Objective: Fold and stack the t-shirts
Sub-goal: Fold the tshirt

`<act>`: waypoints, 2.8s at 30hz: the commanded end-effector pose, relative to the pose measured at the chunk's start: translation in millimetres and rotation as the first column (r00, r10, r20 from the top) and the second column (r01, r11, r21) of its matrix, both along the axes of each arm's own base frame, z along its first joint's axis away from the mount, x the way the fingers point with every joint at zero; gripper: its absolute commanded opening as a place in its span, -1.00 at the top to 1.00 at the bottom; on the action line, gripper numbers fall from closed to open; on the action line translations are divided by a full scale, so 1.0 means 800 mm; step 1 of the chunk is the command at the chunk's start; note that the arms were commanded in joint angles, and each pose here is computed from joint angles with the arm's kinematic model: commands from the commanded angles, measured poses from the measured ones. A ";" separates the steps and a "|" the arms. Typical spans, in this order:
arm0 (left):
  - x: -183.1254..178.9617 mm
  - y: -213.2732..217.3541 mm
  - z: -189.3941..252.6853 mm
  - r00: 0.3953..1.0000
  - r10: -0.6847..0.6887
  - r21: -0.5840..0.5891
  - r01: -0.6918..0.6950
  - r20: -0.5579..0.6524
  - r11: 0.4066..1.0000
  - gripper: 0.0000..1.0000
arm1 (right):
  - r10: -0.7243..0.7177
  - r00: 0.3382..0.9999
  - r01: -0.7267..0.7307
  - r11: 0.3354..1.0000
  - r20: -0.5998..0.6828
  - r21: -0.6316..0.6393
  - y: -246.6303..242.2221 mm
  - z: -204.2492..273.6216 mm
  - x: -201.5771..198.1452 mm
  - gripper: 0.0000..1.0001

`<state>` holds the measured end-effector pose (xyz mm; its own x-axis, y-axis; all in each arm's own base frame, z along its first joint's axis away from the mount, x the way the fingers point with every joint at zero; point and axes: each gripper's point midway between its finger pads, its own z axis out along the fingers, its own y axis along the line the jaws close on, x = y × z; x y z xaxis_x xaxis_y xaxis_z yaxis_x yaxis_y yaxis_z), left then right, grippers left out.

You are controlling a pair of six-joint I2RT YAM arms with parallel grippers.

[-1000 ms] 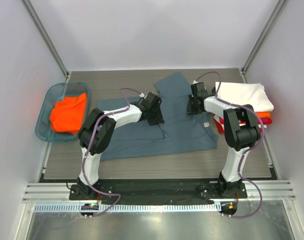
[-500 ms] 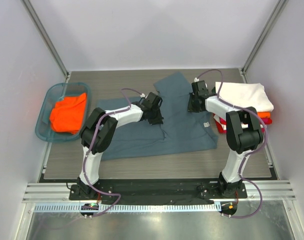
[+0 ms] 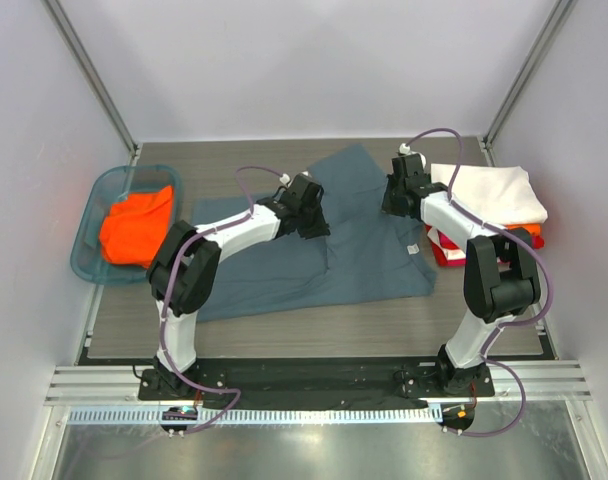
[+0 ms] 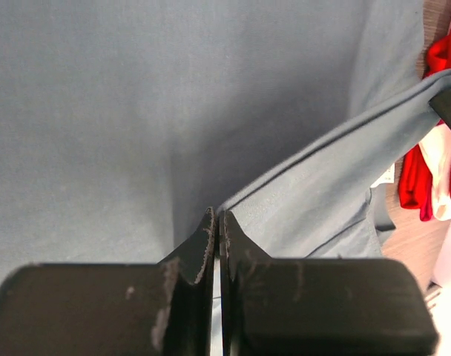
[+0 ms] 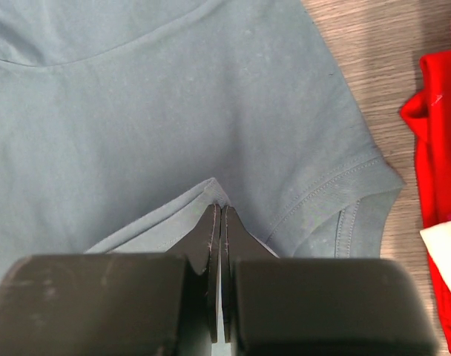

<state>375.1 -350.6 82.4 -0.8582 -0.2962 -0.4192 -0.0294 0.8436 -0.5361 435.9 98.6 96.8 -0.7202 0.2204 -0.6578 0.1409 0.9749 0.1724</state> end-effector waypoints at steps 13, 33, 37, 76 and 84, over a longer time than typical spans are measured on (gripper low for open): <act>0.047 -0.025 0.020 0.993 -0.018 0.012 0.017 0.114 1.000 0.99 | -0.080 0.995 0.080 0.997 0.055 0.002 -0.014 0.015 0.030 0.85; -0.025 0.212 0.042 0.987 0.136 0.346 -0.159 0.090 0.925 0.18 | 0.104 0.994 -0.108 0.982 0.036 0.154 0.053 0.017 -0.088 0.20; -0.072 0.291 0.035 0.970 0.234 0.430 -0.237 0.061 0.871 0.21 | 0.178 0.984 -0.179 0.968 0.018 0.176 0.078 0.002 -0.112 0.23; -0.137 0.434 -0.072 0.780 0.623 0.628 -0.452 -0.066 0.633 0.55 | 0.144 0.985 -0.159 0.971 0.095 0.179 0.074 -0.046 -0.131 0.31; -0.141 0.439 -0.064 0.761 0.646 0.634 -0.475 -0.052 0.610 0.99 | 0.123 0.990 -0.132 0.979 0.069 0.157 0.066 -0.059 -0.134 0.31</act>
<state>258.3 -9.5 18.0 -0.7327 -0.5319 -0.4245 -0.6244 0.7735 0.1087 321.2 153.1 42.2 -0.7477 0.2126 -0.6291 -0.0099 0.9437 0.3306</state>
